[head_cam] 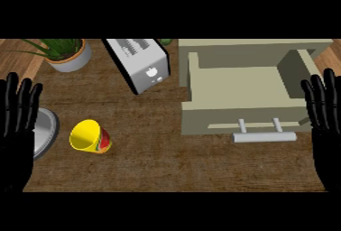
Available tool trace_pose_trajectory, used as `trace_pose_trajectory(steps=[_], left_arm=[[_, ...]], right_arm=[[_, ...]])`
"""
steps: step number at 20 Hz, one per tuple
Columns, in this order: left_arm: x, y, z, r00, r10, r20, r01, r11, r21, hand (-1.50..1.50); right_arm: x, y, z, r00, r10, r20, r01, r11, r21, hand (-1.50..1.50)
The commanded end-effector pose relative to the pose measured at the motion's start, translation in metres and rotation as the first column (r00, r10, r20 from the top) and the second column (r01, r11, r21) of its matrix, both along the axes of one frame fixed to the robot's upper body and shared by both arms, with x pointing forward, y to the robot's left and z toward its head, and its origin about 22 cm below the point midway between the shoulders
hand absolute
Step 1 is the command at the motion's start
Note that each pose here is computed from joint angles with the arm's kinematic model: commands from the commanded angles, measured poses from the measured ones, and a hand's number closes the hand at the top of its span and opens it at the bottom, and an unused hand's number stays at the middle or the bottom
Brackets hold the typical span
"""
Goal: Pick up the cup, place it into the drawer and close the drawer
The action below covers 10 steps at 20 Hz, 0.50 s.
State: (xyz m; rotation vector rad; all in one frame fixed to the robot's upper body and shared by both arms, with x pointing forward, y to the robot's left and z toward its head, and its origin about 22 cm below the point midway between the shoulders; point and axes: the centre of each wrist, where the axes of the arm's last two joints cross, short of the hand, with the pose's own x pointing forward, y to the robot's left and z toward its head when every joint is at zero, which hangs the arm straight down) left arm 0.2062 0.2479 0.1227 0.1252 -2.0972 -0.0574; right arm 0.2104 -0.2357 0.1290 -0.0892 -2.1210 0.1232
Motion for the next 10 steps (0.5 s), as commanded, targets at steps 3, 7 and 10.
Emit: trace_pose_trajectory(steps=[3, 7, 10], left_arm=[[0.014, 0.021, 0.009, 0.922, -0.386, 0.015, 0.385, 0.922, 0.047, -1.5], [0.013, 0.009, -0.035, 0.732, -0.66, -0.168, 0.643, 0.751, -0.151, -1.5], [0.029, 0.049, -0.028, 0.681, -0.712, -0.173, 0.686, 0.702, -0.192, -1.5]], right_arm=[[-0.005, -0.001, -0.005, 1.0, 0.014, 0.009, -0.014, 1.0, 0.018, -1.5], [0.002, 0.01, -0.013, 0.982, 0.147, -0.119, -0.148, 0.989, 0.0, -1.5], [0.011, 0.007, -0.011, 0.977, 0.146, -0.153, -0.152, 0.988, -0.025, -1.5]])
